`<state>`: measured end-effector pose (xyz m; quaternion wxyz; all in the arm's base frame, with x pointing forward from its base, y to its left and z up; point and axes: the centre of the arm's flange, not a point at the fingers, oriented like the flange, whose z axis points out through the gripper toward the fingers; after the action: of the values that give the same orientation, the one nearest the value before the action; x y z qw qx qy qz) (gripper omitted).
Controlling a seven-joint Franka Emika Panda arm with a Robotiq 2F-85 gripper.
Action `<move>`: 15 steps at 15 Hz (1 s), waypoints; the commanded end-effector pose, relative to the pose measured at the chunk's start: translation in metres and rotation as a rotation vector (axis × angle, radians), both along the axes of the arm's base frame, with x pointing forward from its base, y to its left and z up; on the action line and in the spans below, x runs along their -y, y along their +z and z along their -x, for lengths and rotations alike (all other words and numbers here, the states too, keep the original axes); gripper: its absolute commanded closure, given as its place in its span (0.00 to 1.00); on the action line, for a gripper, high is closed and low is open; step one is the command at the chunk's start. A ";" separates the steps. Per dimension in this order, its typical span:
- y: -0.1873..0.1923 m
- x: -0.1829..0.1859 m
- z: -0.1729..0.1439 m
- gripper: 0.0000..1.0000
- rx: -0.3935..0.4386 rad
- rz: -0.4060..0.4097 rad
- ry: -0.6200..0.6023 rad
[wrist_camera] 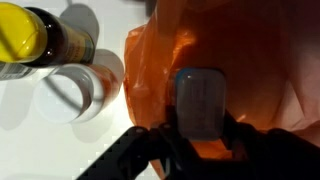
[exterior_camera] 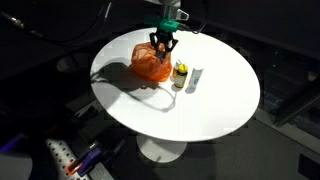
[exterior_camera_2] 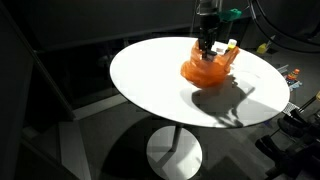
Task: Put the blue box in the plastic
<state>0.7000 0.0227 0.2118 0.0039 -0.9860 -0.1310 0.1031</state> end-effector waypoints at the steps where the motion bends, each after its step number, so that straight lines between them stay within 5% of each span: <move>1: 0.000 0.000 -0.015 0.31 -0.021 -0.004 0.014; 2: 0.000 -0.001 -0.013 0.31 -0.022 -0.005 0.018; 6: 0.013 -0.001 -0.004 0.02 -0.026 0.011 0.014; 15: 0.074 0.010 0.025 0.00 -0.014 0.046 -0.018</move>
<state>0.6982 0.0195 0.2525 -0.0011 -0.9849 -0.1290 0.1157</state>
